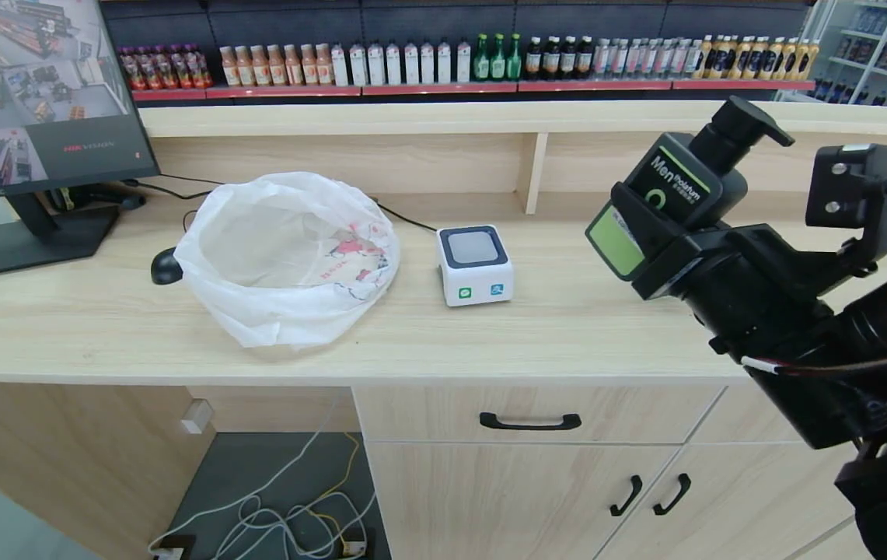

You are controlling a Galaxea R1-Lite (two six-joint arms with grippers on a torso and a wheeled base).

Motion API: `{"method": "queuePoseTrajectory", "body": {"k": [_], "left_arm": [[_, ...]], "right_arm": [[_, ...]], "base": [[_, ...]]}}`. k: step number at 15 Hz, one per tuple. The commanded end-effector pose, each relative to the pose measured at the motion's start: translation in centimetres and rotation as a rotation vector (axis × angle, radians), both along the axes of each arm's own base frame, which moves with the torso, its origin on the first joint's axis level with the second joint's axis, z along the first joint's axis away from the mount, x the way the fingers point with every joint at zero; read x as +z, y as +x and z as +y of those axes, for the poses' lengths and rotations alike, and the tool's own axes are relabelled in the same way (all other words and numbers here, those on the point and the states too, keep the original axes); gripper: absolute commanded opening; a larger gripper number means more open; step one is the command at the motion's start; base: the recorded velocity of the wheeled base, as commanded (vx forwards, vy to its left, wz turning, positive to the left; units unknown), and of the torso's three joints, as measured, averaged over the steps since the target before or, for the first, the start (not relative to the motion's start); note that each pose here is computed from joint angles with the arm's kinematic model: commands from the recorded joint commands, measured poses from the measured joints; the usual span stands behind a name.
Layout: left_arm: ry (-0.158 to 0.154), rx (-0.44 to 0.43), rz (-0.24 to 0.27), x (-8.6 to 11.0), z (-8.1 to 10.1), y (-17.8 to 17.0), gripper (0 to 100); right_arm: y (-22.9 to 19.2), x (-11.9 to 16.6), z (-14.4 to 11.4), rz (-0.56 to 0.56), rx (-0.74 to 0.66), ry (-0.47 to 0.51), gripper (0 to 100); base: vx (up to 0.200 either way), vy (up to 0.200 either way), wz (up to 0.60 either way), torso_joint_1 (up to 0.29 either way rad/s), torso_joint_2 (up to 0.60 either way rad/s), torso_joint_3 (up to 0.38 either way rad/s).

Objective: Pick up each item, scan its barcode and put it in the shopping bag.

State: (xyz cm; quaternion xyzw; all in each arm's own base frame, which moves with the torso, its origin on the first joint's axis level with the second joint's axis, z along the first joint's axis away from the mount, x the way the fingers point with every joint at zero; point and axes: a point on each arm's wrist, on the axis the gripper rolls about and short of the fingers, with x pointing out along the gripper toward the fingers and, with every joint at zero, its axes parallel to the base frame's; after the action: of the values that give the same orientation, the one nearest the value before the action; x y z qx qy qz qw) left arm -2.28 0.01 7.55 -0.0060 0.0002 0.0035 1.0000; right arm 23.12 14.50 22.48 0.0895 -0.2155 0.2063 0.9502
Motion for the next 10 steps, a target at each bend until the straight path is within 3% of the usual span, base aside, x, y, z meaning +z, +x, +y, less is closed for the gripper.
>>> {"method": "queuePoseTrajectory", "body": {"k": [1, 5, 10], "left_arm": [[-0.002, 0.001, 0.000, 0.0, 0.0, 0.0, 100], [-0.005, 0.001, 0.000, 0.0, 0.0, 0.0, 100], [-0.003, 0.001, 0.000, 0.0, 0.0, 0.0, 100]], "right_arm": [[1.4, 0.2, -0.5, -0.011, -0.042, 0.010, 0], [2.7, 0.3, 0.0, -0.019, -0.038, 0.026, 0], [3.4, -0.1, 0.2, -0.017, -0.035, 0.019, 0]], "base": [[0.000, 0.000, 0.00, 0.000, 0.00, 0.000], [0.000, 0.000, 0.00, 0.000, 0.00, 0.000], [0.000, 0.200, 0.00, 0.005, 0.00, 0.003]]}}
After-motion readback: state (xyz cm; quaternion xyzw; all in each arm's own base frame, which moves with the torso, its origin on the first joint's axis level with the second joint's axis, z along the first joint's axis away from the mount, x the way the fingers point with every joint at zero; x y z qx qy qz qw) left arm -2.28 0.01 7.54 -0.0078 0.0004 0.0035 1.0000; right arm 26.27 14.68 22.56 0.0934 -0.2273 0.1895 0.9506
